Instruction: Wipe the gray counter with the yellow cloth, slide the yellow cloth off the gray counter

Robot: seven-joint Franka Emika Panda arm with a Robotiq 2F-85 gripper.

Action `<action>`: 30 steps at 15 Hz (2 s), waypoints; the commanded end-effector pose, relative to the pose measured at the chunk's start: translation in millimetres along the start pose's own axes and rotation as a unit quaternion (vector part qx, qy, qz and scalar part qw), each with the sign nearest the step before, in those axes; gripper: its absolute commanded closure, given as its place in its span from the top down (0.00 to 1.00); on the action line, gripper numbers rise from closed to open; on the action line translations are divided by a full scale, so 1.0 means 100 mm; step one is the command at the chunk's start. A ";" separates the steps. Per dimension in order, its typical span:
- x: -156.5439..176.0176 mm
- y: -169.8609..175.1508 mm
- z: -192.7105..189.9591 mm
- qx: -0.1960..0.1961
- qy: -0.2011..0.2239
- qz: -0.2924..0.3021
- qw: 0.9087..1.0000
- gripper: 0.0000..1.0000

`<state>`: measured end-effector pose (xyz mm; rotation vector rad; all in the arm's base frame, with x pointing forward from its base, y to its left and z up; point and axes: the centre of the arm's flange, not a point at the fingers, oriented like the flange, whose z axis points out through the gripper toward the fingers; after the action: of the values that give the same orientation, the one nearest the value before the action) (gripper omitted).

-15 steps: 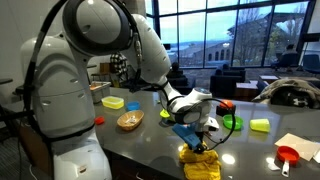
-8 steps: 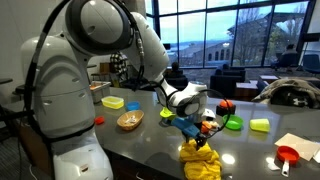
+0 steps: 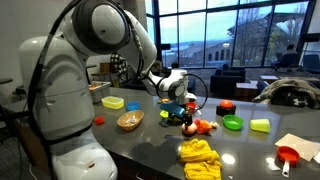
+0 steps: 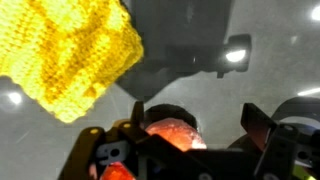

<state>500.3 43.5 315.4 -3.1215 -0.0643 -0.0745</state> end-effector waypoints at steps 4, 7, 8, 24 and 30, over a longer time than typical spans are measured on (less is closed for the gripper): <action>-0.30 0.02 0.15 -0.035 -0.035 0.027 0.998 1.00; -0.43 0.14 0.22 -0.042 -0.044 0.049 0.997 1.00; -0.46 0.17 0.24 -0.042 -0.045 0.056 0.997 1.00; -0.74 0.70 0.41 -0.121 -0.103 0.120 0.980 1.00; -0.71 0.73 0.42 -0.120 -0.105 0.117 0.980 0.74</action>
<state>439.4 -29.0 261.9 -3.3165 0.3277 0.2824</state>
